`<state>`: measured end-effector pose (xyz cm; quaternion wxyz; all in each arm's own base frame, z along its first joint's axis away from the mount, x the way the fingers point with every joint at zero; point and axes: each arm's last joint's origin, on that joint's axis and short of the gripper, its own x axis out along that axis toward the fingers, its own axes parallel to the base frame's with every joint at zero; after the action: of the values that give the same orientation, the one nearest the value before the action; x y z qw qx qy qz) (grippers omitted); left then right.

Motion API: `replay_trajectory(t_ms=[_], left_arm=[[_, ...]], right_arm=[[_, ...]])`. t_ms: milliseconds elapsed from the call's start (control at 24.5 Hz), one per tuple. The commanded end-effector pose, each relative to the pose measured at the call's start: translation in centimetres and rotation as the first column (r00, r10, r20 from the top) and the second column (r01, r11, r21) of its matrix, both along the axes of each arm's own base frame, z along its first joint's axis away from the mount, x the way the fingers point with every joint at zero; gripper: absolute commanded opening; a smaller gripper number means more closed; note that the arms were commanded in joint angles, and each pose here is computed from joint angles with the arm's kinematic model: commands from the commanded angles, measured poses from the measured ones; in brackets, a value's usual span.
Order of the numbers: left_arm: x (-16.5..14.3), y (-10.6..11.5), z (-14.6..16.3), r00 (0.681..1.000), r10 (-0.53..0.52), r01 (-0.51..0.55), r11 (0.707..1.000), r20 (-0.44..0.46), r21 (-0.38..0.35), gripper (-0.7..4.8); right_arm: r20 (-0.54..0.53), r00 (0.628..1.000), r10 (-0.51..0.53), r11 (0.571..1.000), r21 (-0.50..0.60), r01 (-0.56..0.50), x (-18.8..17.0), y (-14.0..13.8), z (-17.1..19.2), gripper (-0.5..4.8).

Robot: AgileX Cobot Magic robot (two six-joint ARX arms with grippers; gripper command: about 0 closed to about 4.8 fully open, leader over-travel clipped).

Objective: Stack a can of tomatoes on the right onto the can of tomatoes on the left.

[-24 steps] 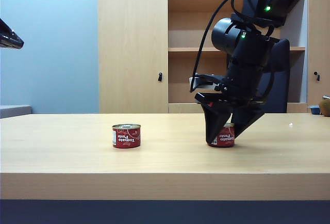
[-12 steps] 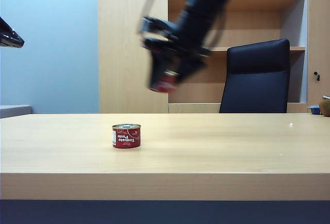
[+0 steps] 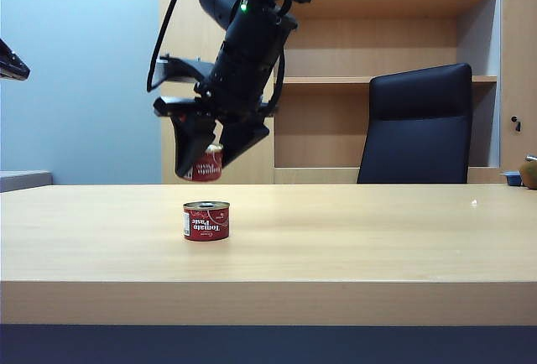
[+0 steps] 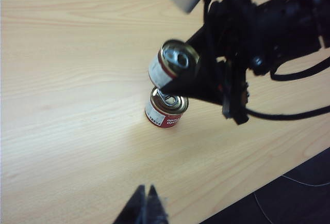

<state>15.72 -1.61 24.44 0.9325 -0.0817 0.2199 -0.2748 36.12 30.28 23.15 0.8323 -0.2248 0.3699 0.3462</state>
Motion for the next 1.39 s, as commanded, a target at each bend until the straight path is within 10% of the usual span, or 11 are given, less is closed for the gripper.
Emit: replay_trajectory(t_ms=[41, 490, 653, 1143, 1225, 1347, 1388], left_arm=[[0.0, 0.0, 0.3, 1.0, 0.0, 0.0, 1.0, 0.024, 0.001, -0.05], [0.0, 0.0, 0.4, 0.999, 0.0, 0.0, 1.0, 0.041, 0.001, -0.05], [0.1, 0.0, 0.5, 0.999, -0.001, 0.0, 1.0, 0.046, 0.001, -0.05], [0.1, 0.0, 0.5, 0.999, -0.001, 0.001, 1.0, 0.045, 0.0, -0.05], [0.0, 0.0, 0.5, 0.999, -0.001, 0.002, 1.0, 0.04, -0.008, -0.05], [0.1, 0.0, 0.6, 0.999, 0.021, -0.019, 0.998, 0.026, -0.052, -0.05], [0.1, 0.0, 0.7, 0.999, 0.046, -0.045, 0.996, 0.013, -0.071, -0.05]], right_arm=[[-0.014, 1.0, 0.001, 1.0, -0.017, -0.001, -0.1, 0.0, -0.1, 1.8], [-0.036, 0.999, 0.005, 1.0, -0.027, -0.006, -0.1, 0.0, -0.5, 2.82], [-0.048, 0.999, 0.02, 1.0, -0.013, -0.021, -0.2, 0.0, -0.5, 4.02], [-0.006, 1.0, 0.009, 1.0, 0.018, -0.009, -0.8, 0.2, 4.3, 4.13], [0.042, 0.999, -0.014, 0.998, 0.068, 0.011, -1.6, 0.4, 7.0, 3.31], [0.096, 0.995, 0.015, 0.992, 0.126, -0.027, -3.4, 0.3, 10.4, -0.17], [0.122, 0.992, 0.024, 0.988, 0.149, -0.043, -4.6, 0.0, 12.1, -0.05]])
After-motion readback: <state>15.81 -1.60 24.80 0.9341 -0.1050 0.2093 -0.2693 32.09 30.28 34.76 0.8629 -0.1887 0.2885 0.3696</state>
